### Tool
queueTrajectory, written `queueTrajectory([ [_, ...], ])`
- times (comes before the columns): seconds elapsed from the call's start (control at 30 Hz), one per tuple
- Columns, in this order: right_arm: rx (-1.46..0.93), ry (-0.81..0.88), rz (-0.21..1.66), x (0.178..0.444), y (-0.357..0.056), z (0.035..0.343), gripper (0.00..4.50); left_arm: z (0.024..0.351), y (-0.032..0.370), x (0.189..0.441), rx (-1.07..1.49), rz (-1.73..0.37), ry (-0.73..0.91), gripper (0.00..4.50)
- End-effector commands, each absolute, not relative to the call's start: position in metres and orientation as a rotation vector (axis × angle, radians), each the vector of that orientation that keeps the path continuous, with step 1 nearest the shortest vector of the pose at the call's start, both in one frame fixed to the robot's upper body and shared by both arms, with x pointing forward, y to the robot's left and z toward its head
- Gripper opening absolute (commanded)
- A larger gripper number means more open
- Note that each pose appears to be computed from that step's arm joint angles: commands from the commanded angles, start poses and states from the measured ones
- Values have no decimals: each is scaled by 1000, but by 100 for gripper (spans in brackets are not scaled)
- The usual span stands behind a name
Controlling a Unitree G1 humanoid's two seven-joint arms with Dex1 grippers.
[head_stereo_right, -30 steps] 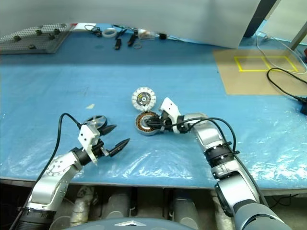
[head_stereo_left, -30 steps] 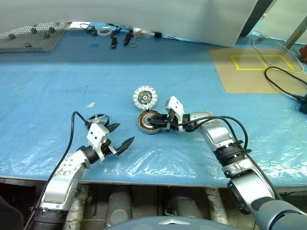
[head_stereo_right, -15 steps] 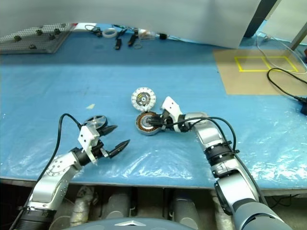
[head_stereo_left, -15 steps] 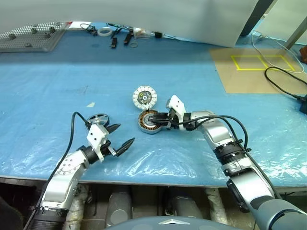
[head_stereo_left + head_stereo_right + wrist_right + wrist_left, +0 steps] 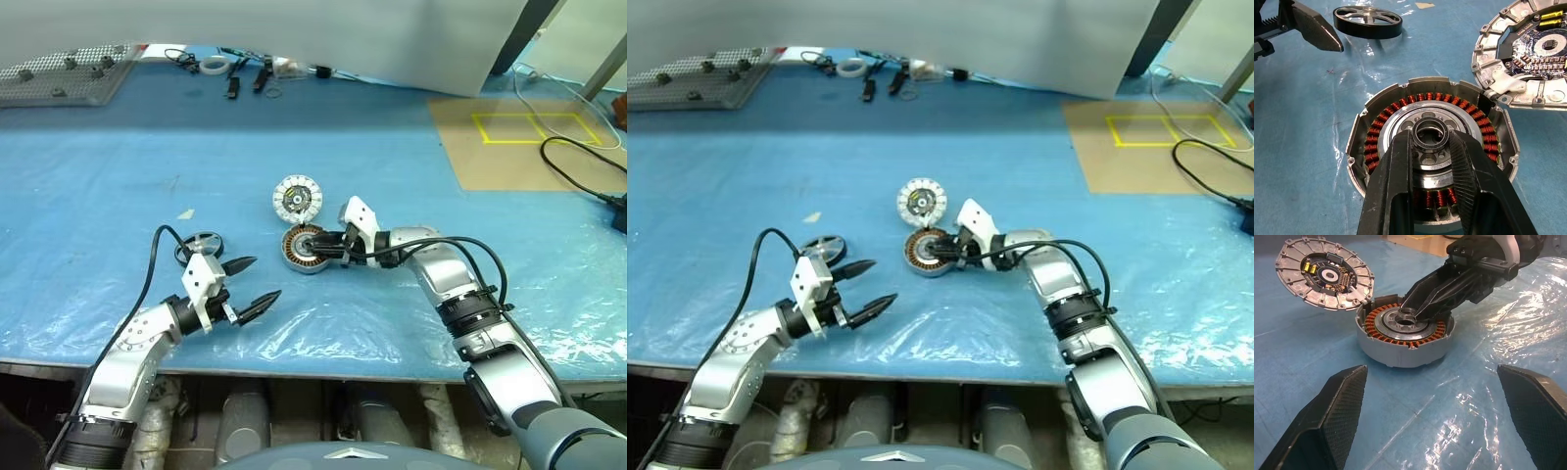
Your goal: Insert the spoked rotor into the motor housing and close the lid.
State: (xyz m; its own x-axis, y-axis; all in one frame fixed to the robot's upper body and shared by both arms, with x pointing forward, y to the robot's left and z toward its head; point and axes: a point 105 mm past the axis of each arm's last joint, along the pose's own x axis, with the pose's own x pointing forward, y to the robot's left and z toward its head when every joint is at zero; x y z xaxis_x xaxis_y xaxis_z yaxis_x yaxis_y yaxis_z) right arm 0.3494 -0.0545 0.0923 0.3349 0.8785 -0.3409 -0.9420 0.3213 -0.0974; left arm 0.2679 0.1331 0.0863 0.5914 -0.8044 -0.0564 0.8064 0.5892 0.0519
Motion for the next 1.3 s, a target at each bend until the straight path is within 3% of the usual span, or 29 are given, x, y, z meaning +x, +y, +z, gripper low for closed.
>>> queueTrajectory([
  [0.03,-322,186,1236,349,-49,105,66,99,130,268,89,-957,-14,450],
  [0.6,-336,133,1235,352,-46,118,66,99,131,270,95,-938,-5,450],
  [1.3,-379,194,1221,355,-50,98,66,103,130,272,104,-934,-9,450],
])
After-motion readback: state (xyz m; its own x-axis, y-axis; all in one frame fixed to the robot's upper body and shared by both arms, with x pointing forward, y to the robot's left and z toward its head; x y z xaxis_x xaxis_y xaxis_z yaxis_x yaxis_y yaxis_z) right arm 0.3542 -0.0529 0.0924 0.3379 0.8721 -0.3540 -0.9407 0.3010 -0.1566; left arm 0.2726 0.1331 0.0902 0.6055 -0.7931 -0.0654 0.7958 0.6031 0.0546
